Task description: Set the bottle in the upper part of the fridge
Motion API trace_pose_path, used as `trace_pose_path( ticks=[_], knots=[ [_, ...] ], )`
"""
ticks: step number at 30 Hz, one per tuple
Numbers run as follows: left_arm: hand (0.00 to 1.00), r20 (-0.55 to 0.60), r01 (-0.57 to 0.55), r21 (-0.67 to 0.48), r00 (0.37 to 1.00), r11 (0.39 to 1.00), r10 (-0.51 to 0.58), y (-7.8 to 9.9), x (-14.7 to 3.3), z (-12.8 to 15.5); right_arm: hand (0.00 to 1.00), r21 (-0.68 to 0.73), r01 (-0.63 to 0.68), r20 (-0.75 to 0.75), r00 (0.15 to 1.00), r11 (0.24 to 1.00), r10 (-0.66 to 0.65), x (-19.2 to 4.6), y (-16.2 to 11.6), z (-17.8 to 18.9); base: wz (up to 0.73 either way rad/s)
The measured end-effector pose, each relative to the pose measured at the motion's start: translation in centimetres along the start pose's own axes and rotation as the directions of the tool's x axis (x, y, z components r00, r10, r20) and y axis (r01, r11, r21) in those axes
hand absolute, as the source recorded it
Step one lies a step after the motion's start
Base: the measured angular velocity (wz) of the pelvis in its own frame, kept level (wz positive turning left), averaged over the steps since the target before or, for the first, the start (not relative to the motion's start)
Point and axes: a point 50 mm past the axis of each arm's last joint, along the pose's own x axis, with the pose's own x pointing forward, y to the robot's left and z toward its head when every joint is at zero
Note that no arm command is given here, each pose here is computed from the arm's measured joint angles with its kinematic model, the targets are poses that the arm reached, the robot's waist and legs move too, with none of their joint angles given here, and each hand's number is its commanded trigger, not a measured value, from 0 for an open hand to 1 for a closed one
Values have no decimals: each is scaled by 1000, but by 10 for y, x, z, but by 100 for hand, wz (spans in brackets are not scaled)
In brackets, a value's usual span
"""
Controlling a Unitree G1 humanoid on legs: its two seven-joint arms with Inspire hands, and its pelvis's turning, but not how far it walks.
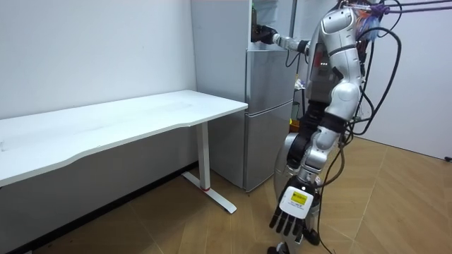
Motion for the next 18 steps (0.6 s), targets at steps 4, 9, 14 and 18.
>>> trace_pose_path(
  ticks=[4, 9, 14, 18],
  knots=[
    [0, -2, 2, 1, 1000, 1000, -2, 0, 0, -1, 0, -2, -35, 19, 999, 999, 35, -6, 5, 2, -8],
    [0, 4, 7, 5, 1000, 1000, -7, -1, 0, -1, 0, 0, -54, 37, 998, 999, 54, -10, 8, 4, -4],
    [0, -6, 7, 3, 1000, 1000, -7, -2, 0, -5, 0, 1, -59, 47, 997, 998, 59, -12, 8, 5, -3],
    [0, -27, 14, -5, 1000, 1000, -14, -6, 0, -10, 0, 14, -62, 64, 996, 998, 61, -24, 5, 7, -5]
  ],
)
